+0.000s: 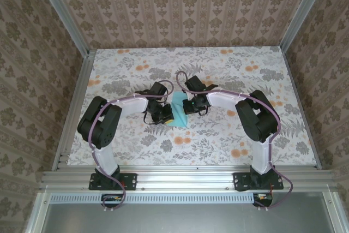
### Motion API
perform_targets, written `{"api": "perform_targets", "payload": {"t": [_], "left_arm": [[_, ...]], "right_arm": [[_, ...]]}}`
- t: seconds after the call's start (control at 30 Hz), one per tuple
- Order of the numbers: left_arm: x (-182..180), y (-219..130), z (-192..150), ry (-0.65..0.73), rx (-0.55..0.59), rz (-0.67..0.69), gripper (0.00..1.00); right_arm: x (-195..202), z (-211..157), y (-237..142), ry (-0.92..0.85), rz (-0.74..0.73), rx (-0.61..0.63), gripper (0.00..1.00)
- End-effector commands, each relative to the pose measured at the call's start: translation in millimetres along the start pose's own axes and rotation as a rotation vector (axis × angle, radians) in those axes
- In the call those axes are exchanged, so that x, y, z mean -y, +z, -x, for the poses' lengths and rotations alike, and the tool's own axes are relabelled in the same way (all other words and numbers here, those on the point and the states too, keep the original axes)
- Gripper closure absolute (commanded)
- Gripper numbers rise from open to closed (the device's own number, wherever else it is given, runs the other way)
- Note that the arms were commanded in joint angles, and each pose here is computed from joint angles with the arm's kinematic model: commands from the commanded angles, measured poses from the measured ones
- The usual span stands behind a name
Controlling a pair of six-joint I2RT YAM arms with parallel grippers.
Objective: Fold a paper plane with a square sheet of paper (pick it up from the middle)
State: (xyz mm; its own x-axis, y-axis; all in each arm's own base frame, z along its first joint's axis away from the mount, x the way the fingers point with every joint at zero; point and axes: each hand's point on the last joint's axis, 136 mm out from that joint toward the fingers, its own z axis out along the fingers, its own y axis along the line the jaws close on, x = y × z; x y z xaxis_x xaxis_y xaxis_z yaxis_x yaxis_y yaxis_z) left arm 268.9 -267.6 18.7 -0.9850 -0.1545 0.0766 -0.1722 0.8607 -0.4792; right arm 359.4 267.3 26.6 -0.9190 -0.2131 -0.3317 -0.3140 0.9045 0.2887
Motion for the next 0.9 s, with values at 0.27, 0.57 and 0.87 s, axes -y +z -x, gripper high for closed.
{"api": "perform_targets", "payload": {"t": [0.27, 0.57, 0.87], "left_arm": [[-15.0, 7.1, -7.7, 0.021, -0.038, 0.091, 0.93], [-13.3, 6.5, -7.1, 0.028, -0.038, 0.088, 0.93], [-14.0, 7.3, -8.6, 0.035, -0.044, 0.093, 0.93]], "right_arm": [[11.9, 3.2, 5.6, -0.017, -0.061, -0.018, 0.92], [10.1, 2.9, 8.0, -0.021, -0.048, -0.027, 0.87], [6.2, 6.4, 9.4, -0.032, -0.026, -0.023, 0.9]]}}
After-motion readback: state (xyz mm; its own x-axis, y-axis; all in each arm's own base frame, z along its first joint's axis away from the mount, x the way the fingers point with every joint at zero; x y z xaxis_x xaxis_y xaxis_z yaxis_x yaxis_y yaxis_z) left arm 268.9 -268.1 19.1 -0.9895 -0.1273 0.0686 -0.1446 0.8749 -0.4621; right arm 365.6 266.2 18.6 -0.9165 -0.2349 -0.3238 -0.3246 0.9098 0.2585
